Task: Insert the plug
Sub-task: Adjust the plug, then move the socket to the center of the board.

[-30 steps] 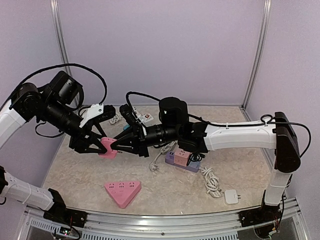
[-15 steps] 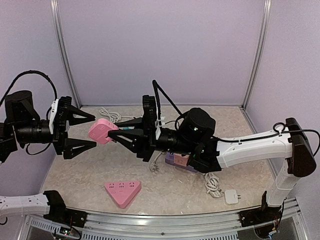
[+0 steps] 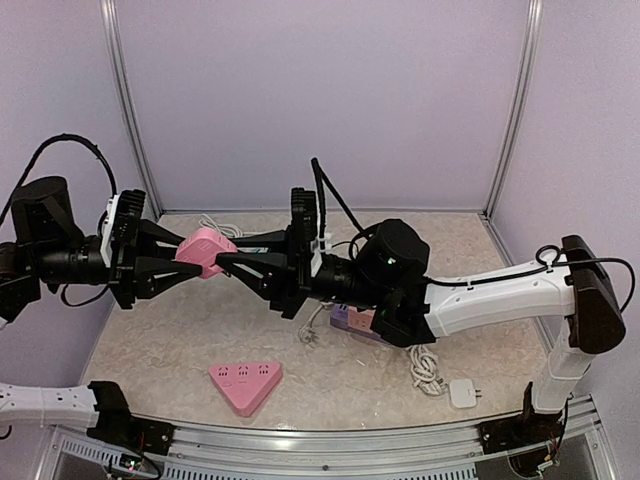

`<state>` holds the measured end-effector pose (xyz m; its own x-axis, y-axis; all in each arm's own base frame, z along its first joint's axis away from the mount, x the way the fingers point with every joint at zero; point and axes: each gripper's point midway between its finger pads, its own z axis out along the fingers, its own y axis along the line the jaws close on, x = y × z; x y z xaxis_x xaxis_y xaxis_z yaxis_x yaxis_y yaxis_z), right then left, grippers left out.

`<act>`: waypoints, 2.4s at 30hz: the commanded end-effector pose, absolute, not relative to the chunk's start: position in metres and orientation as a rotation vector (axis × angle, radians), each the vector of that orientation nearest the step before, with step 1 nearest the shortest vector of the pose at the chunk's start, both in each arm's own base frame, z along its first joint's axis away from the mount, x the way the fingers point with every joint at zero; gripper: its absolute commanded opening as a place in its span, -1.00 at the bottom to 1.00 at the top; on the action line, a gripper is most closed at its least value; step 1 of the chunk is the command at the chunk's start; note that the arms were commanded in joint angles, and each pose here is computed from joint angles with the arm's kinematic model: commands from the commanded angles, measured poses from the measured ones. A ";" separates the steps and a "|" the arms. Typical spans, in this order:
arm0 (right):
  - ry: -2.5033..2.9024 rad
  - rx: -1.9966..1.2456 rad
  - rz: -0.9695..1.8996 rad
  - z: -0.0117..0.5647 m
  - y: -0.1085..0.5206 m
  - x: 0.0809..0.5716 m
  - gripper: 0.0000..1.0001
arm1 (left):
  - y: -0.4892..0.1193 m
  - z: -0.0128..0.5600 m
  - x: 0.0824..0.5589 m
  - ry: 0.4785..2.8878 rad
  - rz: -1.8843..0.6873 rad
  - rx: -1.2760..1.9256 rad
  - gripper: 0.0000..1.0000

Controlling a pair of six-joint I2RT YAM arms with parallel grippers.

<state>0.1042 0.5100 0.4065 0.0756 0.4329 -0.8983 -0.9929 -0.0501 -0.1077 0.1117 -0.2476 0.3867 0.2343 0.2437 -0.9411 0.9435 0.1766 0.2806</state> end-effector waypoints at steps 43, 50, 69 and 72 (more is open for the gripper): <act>1.243 -1.518 0.989 0.337 0.555 0.135 -1.00 | -0.220 0.325 0.129 1.604 -0.477 1.546 -1.00; 1.309 -1.404 1.045 0.336 0.559 0.150 -1.00 | -0.202 0.321 0.144 1.700 -0.474 1.460 0.54; 1.517 -1.080 1.103 0.295 0.568 0.198 -1.00 | -0.129 0.264 0.184 2.055 -0.440 0.992 0.47; 1.521 -1.053 1.129 0.283 0.566 0.197 -1.00 | -0.147 0.247 0.178 1.964 -0.577 1.074 0.44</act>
